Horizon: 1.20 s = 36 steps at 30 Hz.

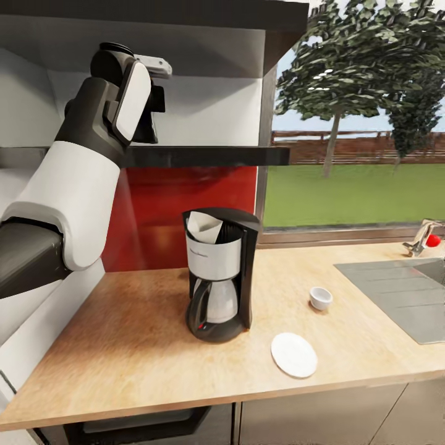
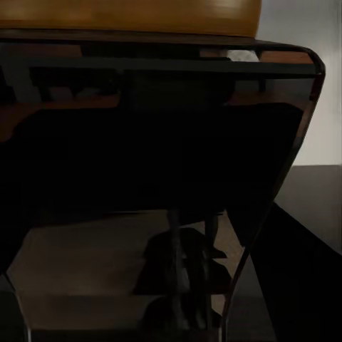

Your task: Set up a coffee station on the kitchen countertop: keep the coffee maker on the countertop, move the bottle of coffee from the kitchen shelf to the counter next to the coffee maker, place a paper coffee filter on top of the coffee maker, put the saucer next to the coffee maker with the coffee cup on the saucer, and place the electric kettle next to the coffee maker.

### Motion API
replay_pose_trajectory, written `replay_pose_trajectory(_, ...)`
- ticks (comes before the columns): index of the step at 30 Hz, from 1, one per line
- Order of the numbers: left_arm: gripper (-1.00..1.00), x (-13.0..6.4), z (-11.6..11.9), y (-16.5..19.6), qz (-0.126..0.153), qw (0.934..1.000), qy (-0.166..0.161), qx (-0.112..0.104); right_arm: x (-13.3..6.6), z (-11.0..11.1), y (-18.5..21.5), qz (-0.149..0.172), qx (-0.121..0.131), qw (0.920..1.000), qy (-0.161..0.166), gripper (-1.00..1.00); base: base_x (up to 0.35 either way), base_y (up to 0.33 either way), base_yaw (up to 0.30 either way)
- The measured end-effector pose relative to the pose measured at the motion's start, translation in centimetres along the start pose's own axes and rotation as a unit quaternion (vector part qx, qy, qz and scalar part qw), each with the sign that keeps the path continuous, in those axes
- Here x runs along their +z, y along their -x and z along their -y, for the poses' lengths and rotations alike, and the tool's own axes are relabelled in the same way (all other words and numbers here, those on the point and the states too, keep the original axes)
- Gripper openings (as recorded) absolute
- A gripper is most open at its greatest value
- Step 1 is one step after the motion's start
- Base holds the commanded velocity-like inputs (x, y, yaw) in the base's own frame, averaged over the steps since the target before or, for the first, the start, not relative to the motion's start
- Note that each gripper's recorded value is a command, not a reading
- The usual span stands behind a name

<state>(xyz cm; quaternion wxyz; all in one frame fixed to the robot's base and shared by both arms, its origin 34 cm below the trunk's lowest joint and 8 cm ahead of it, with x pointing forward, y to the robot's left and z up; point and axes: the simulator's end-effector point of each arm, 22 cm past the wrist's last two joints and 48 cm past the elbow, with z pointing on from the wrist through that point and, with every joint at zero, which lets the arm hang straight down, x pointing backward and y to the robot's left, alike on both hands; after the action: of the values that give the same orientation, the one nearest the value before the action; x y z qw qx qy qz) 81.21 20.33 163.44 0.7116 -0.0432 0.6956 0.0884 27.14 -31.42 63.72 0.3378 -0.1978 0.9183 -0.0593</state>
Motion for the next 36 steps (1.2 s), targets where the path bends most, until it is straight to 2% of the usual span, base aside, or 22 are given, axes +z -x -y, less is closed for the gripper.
replay_pose_trajectory(30, -1.0, 0.04, 0.12, -0.03, -0.001, 1.0, -0.003, -0.003, 0.06, 0.04, 0.08, 0.001, 0.0, 1.0, 0.0, 1.0, -0.267, 0.0, 0.0)
replay_pose_trajectory(36, -1.0, -0.41, 0.01, 0.66, 0.008, 0.9999, -0.004, -0.005, 0.08, 0.59, 0.12, 0.002, 0.001, 1.0, -0.006, 1.0, -0.086, 0.0, 0.0)
